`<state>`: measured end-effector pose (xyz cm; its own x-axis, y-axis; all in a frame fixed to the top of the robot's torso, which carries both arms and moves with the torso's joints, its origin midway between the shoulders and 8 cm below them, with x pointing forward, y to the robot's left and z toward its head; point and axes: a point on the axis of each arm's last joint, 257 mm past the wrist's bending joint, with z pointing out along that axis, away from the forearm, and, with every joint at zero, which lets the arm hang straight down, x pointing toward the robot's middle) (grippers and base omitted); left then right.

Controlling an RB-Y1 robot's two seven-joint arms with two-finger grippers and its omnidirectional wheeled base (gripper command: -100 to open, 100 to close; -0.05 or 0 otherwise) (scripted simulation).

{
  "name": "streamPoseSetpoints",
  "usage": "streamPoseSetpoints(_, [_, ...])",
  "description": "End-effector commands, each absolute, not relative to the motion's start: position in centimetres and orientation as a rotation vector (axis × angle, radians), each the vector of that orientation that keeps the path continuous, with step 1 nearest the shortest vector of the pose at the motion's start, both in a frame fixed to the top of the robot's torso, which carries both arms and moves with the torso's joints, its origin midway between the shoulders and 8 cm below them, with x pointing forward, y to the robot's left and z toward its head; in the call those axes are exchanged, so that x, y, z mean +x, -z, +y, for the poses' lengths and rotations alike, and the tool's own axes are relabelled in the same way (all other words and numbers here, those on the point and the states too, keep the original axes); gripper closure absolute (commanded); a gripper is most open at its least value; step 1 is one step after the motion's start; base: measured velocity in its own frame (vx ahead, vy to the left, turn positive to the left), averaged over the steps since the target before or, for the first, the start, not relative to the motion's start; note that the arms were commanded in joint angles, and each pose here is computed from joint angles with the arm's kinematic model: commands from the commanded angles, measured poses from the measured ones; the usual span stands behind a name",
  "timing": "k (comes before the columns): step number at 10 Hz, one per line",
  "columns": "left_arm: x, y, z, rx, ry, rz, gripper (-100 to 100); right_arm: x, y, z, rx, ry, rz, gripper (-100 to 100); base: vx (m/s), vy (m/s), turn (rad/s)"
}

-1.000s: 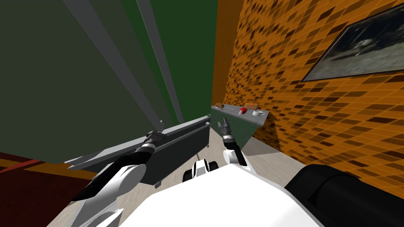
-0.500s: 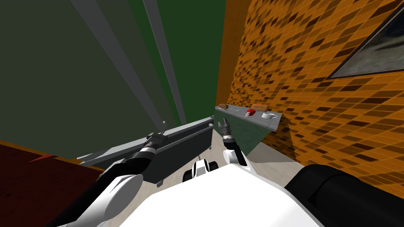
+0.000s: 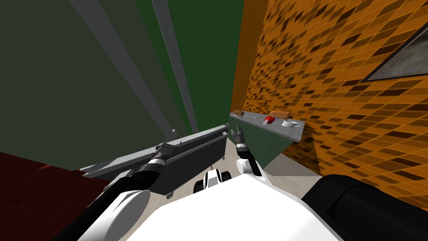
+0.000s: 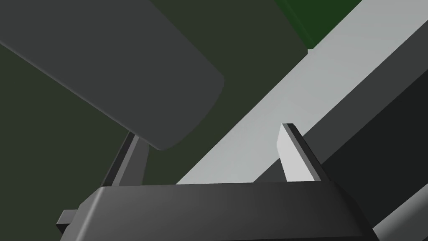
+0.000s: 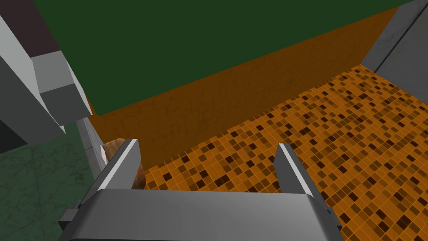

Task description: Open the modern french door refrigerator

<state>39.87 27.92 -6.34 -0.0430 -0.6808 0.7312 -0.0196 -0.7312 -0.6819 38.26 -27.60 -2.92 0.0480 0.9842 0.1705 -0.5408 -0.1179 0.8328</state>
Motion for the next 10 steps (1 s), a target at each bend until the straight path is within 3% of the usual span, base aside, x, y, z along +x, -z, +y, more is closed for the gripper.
streamPoseSetpoints(1, [40.6, 8.6, 28.7, -1.817, 1.788, 0.736, -100, 38.3, 2.9, -27.6, 0.925, -1.463, 0.642, 0, 0.000, 0.000, 0.000])
streamPoseSetpoints(10, [41.2, 4.5, 29.6, -1.774, 1.838, 0.746, -100, 38.3, 2.9, -27.6, 0.925, -1.462, 0.642, 0, -0.004, -0.019, 0.022])
